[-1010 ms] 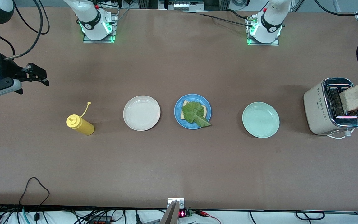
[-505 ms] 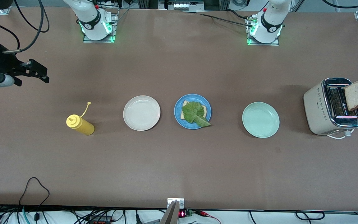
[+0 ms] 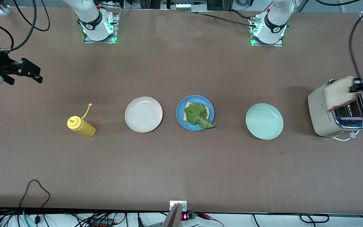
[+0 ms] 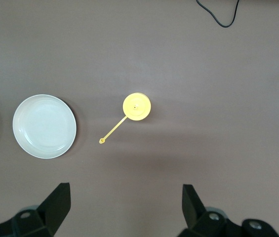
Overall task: Make sandwich in blue plate with both arms
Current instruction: 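Lift the toast and carry it over the blue plate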
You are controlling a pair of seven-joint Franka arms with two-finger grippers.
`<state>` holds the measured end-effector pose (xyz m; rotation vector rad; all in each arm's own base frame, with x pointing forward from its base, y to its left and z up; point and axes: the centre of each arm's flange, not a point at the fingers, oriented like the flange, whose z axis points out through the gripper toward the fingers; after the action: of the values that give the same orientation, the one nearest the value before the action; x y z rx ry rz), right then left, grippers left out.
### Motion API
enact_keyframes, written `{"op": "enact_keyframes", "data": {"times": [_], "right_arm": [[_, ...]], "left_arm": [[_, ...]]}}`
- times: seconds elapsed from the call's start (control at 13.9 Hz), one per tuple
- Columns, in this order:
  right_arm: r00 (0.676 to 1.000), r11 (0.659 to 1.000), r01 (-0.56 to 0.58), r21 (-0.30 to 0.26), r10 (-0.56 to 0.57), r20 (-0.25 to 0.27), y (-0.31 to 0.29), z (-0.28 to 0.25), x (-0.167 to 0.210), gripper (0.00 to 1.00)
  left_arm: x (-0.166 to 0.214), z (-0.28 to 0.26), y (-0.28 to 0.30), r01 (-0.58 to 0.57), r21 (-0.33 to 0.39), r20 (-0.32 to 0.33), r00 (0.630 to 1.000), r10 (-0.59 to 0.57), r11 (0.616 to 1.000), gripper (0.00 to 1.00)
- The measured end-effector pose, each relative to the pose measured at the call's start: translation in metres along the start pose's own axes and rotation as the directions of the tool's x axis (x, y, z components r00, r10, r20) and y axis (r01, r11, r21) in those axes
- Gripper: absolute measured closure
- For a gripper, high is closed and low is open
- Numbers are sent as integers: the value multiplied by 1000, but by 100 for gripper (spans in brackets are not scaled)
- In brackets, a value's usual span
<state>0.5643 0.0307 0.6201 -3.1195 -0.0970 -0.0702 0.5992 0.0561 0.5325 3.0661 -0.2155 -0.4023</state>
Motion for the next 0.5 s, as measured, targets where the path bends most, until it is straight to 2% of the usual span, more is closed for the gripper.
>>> {"op": "enact_keyframes", "data": {"times": [0.29,0.5], "right_arm": [[1000,1000,3,-3,-3,-6,-12,-5,-3,0],[1000,1000,-5,-6,5,-3,-7,-4,-4,0]], "left_arm": [[34,34,95,-27,-171,51,998,36,985,91],[62,61,153,-60,-346,47,996,81,936,91]]}}
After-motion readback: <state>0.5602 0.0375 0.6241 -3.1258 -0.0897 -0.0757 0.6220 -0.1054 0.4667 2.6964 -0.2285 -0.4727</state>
